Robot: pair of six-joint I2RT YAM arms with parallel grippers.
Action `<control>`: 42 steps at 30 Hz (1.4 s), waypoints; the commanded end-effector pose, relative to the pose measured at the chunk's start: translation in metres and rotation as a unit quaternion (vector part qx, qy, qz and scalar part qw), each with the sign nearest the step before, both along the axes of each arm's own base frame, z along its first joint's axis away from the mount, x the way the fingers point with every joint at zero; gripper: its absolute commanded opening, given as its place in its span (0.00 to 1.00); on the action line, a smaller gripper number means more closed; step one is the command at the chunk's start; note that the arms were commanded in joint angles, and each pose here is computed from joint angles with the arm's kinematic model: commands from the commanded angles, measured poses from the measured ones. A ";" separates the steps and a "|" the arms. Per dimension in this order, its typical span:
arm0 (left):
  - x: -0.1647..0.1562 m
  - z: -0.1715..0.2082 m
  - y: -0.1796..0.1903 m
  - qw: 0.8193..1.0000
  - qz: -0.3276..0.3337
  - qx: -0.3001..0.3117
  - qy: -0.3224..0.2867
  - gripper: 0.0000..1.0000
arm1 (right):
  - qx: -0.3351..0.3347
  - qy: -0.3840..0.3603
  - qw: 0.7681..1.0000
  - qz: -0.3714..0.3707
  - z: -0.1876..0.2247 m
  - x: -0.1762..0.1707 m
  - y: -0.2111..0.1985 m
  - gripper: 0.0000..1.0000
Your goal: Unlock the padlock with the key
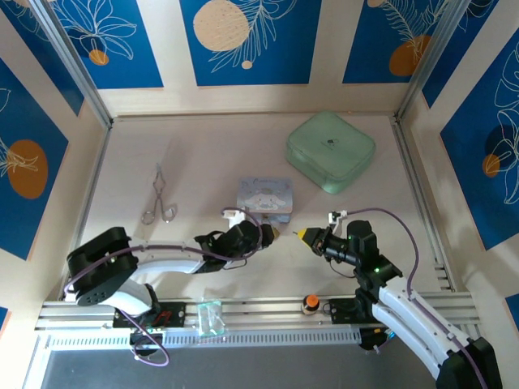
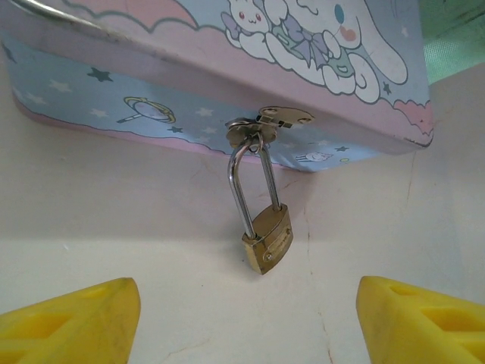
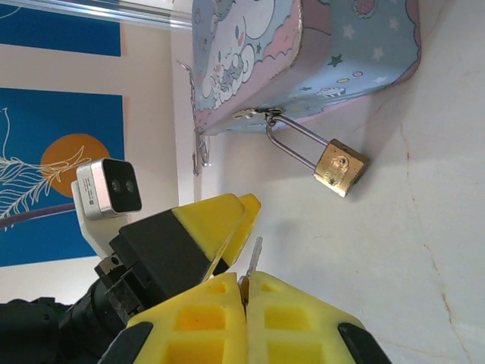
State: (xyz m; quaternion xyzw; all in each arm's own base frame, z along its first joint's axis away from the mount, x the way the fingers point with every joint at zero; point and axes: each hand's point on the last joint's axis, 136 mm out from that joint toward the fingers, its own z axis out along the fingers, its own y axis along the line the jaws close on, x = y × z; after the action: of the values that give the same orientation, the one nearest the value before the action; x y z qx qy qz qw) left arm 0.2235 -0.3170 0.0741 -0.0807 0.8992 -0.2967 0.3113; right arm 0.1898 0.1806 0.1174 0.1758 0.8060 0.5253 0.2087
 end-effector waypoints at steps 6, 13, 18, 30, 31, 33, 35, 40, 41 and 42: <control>0.020 -0.003 -0.030 0.999 0.019 -0.023 -0.024 0.68 | 0.006 -0.017 1.000 0.015 0.014 0.002 0.003 0.00; 0.025 -0.030 -0.035 0.999 0.034 0.011 0.002 0.65 | 0.008 -0.008 1.000 0.007 0.010 0.003 0.001 0.00; 0.028 -0.043 -0.029 0.997 0.049 0.059 0.005 0.61 | 0.011 -0.002 1.000 0.001 0.006 0.004 -0.001 0.00; 0.024 -0.077 -0.033 0.994 0.059 0.082 0.032 0.43 | 0.009 0.013 1.000 -0.014 -0.005 0.005 -0.006 0.00; 0.024 -0.077 -0.032 0.994 0.059 0.082 0.033 0.40 | 0.010 0.015 1.000 -0.015 -0.007 0.005 -0.006 0.00; 0.024 -0.075 -0.034 0.995 0.056 0.078 0.033 0.34 | 0.013 0.022 1.000 -0.017 -0.011 0.005 -0.006 0.00; 0.024 -0.072 -0.035 0.995 0.055 0.073 0.032 0.26 | 0.014 0.028 0.999 -0.019 -0.015 0.005 -0.005 0.00; 0.022 -0.065 -0.037 0.997 0.051 0.053 0.032 0.11 | 0.011 0.032 0.999 -0.015 -0.020 0.005 -0.001 0.00; 0.021 -0.063 -0.038 0.997 0.050 0.048 0.034 0.08 | 0.010 0.033 0.999 -0.014 -0.020 0.005 0.001 0.00; 0.021 -0.061 -0.038 0.997 0.049 0.044 0.037 0.07 | 0.009 0.033 0.999 -0.012 -0.021 0.004 0.002 0.00</control>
State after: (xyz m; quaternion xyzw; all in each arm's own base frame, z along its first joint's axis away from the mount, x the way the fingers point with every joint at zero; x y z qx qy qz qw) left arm 0.2560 -0.3576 0.0268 -0.1306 0.9048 -0.2398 0.3267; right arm 0.1926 0.1792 0.0933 0.2083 0.8105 0.5170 0.1801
